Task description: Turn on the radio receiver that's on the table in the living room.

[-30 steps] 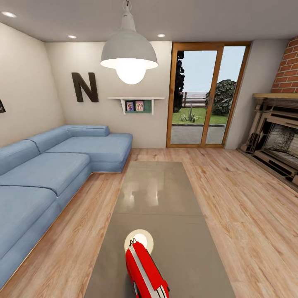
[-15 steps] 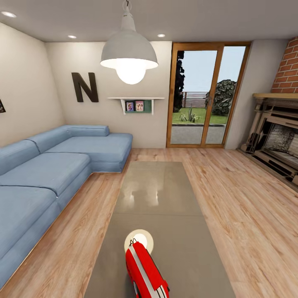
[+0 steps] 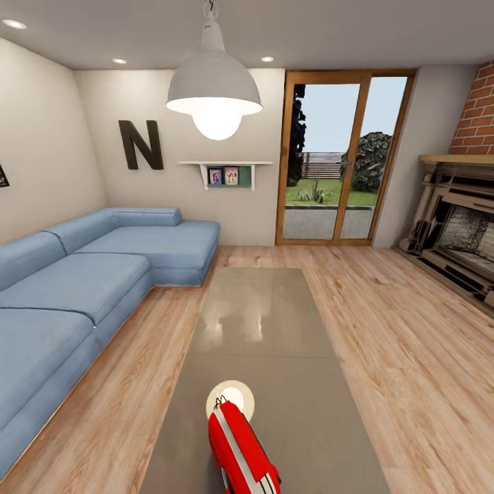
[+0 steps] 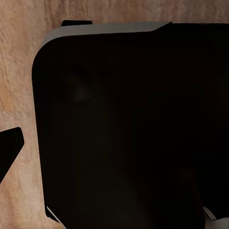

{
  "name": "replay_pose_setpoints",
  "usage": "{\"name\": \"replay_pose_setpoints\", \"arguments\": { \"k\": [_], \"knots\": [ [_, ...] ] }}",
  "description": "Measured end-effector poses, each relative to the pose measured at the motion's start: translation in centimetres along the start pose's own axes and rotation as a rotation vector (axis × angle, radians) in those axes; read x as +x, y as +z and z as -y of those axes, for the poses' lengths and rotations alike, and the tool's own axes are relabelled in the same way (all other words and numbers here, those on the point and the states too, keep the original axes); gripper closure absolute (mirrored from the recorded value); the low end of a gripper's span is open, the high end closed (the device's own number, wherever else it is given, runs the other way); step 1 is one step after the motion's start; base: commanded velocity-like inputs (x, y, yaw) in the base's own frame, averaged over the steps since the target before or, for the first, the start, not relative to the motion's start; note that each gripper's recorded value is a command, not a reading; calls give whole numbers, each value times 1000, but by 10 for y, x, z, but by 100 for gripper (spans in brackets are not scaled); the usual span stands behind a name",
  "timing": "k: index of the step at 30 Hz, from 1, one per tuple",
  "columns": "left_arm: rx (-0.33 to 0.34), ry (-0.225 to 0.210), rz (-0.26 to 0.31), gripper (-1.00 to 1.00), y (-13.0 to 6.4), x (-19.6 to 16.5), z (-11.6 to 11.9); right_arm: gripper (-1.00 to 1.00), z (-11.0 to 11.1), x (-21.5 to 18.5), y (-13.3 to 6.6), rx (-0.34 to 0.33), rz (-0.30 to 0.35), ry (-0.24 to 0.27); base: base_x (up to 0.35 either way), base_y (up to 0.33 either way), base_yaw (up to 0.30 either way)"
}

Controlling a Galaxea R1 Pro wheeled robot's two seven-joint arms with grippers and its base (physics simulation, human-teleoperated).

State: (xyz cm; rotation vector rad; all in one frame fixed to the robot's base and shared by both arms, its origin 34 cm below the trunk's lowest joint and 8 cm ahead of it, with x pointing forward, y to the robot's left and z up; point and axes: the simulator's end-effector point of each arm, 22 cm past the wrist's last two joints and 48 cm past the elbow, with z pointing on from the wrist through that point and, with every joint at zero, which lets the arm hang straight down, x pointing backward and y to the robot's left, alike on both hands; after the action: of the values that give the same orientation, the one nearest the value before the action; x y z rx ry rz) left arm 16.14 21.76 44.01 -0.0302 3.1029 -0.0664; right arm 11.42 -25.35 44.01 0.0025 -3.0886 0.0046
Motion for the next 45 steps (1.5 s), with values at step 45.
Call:
{"name": "replay_pose_setpoints", "arguments": {
  "k": [45],
  "knots": [
    [-1, -2, -13, -100, -69, 3, 3, -100, 6, 6, -69, 8, 3, -10, 0, 0, 0]
  ]
}}
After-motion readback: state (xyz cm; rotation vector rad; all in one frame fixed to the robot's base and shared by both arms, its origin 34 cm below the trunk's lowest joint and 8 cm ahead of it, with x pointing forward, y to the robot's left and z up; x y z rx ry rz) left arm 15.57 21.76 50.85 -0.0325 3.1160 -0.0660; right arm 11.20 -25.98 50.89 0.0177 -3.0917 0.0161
